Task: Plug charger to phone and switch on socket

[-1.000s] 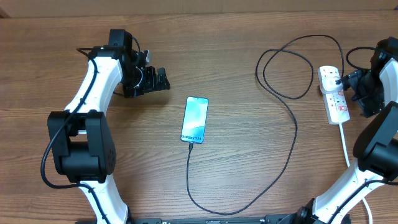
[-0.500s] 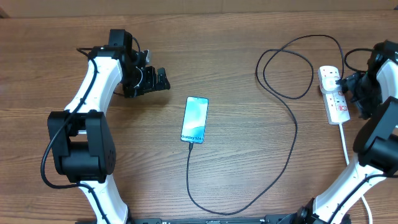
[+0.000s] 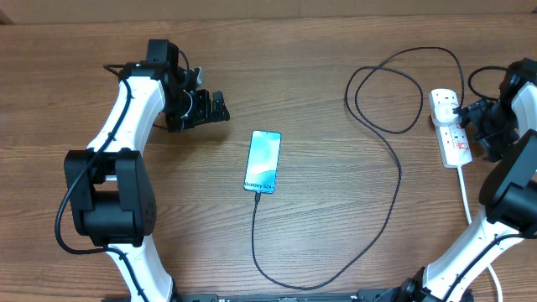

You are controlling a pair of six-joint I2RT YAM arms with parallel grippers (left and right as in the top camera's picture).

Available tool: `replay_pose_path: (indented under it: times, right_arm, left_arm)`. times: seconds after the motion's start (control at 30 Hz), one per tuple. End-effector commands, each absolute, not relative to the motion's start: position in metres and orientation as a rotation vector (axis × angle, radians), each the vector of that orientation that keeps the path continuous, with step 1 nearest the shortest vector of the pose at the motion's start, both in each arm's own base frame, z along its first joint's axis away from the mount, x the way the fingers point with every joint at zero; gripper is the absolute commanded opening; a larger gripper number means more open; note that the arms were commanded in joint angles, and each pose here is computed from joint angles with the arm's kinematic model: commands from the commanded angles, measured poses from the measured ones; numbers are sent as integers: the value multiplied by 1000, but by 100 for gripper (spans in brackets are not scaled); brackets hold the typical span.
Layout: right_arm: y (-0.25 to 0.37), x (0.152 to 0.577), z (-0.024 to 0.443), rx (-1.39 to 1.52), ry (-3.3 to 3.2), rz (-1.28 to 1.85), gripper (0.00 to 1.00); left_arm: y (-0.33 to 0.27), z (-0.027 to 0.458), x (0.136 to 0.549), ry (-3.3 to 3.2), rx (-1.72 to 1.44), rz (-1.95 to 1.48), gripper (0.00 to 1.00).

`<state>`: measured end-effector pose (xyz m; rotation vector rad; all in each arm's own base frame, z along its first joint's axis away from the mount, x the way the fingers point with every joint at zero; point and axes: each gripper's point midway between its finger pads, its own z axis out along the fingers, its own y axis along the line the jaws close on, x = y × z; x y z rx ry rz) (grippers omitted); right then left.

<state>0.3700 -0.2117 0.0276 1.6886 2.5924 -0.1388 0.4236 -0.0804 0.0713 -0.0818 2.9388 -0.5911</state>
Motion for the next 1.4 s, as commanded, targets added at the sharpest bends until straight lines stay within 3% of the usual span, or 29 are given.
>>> replay_pose_path:
  times: [0.0,0.7,0.93,1.37]
  right_arm:
    - [-178,373,9,1621,2739,31,100]
    - [-172,348,16,1654,2842,23,100]
    - [-179,343,62,1565,2859,47,100]
    - [-116,353,169,1022,2845,101,100]
  left_arm:
    - [-81,71,428,2934,-66,-586,100]
    - [-81,71,428,2934,-66,-586,100]
    - [-81,71,428,2934,-66,-586,100]
    - [-81,71,428,2934,-66,-585,100]
